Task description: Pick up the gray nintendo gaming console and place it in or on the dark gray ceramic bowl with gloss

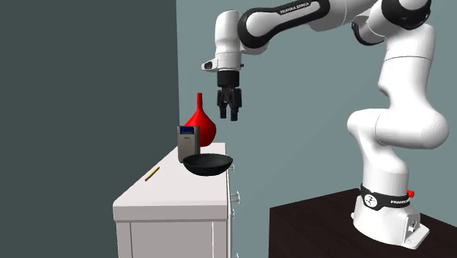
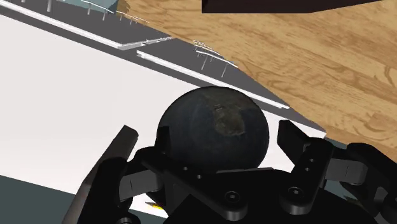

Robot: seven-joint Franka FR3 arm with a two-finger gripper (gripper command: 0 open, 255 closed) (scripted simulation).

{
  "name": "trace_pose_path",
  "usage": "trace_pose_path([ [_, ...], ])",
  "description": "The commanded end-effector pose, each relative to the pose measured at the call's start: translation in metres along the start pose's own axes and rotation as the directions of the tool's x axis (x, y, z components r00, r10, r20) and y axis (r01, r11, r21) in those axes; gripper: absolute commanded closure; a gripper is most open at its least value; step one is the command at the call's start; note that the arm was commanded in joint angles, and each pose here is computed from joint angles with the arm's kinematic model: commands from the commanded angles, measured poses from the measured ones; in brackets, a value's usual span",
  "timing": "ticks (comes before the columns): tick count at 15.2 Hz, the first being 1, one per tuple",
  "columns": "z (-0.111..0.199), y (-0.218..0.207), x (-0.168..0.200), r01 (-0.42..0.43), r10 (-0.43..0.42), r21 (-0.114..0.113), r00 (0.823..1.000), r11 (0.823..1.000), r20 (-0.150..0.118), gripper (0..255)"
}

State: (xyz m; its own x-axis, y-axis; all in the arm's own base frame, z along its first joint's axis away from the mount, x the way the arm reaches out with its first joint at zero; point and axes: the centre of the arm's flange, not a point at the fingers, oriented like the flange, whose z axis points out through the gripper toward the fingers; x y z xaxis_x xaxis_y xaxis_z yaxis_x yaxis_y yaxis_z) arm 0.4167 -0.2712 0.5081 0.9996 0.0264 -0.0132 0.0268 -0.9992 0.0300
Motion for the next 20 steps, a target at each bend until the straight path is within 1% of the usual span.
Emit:
trace_pose_path([
  [1,0.005,0.021,0.012,-0.006,0.006,0.001,1.0,1.0,-0.013,0],
  [11,0.036,0.136,0.06,-0.041,0.042,0.012,0.997,0.999,-0.072,0],
  [18,0.072,0.136,0.062,-0.041,0.042,0.012,0.997,0.999,-0.072,0],
  [20,0.075,0.136,0.062,-0.041,0.042,0.012,0.997,0.999,-0.072,0],
])
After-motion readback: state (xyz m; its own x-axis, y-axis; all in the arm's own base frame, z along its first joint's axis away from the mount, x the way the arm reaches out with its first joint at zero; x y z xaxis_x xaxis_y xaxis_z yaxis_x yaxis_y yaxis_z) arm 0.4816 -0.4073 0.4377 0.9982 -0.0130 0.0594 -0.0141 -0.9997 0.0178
